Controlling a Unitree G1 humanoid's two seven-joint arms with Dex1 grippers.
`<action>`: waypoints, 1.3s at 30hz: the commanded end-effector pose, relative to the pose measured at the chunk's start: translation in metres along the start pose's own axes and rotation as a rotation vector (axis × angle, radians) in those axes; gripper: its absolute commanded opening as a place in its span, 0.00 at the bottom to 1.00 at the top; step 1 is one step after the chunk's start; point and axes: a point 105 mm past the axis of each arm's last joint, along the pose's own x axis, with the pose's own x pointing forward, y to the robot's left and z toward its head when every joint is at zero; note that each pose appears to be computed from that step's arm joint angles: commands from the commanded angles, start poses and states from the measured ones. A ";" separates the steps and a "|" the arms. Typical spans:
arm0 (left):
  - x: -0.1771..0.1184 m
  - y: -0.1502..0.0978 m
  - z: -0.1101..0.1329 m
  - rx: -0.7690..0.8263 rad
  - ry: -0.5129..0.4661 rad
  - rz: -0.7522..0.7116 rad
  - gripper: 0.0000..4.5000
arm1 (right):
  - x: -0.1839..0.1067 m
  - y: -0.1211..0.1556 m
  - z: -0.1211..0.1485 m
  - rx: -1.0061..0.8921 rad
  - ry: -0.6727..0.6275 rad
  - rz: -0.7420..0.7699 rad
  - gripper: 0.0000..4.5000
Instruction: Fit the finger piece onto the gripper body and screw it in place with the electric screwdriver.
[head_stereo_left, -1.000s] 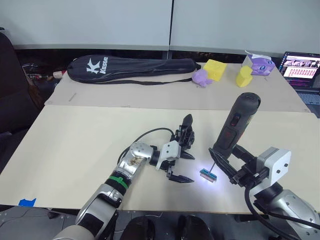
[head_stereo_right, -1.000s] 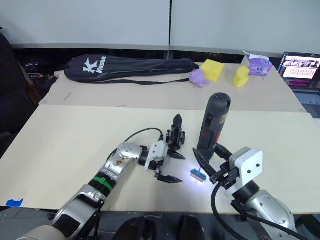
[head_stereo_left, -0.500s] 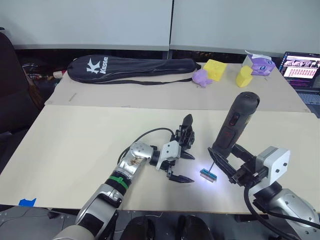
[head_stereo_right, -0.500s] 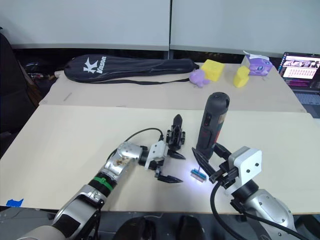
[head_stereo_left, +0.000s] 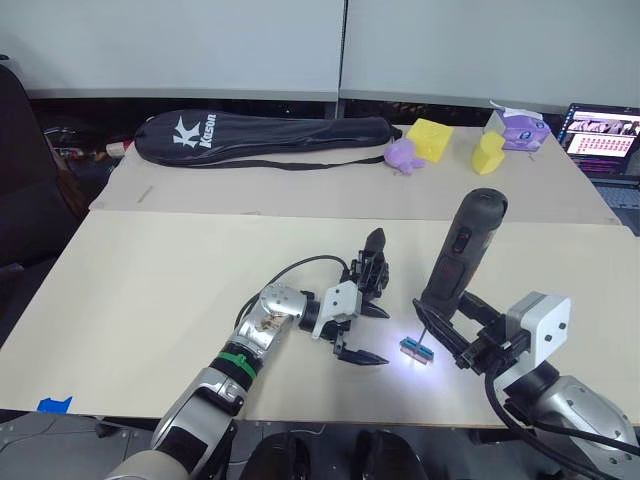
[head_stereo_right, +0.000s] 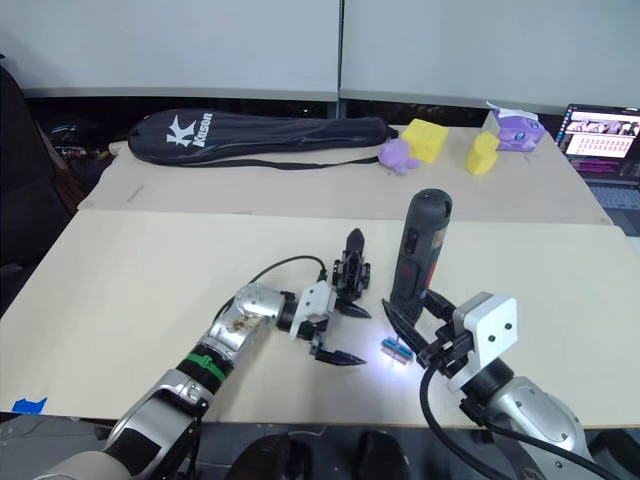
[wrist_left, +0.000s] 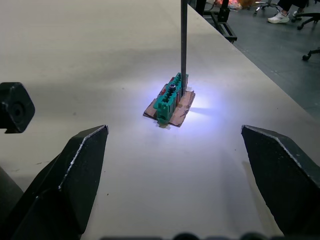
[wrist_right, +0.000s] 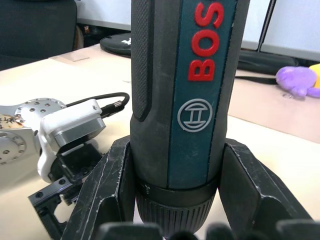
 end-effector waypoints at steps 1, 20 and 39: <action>0.000 0.004 0.008 0.036 -0.019 0.007 1.00 | -0.004 -0.002 0.015 -0.027 -0.054 -0.014 0.43; 0.005 0.002 0.009 0.026 -0.039 -0.020 1.00 | -0.004 -0.006 0.037 -0.070 -0.101 -0.048 0.43; 0.003 0.002 0.007 0.039 -0.019 -0.012 1.00 | 0.000 -0.006 0.027 -0.055 -0.078 -0.039 0.43</action>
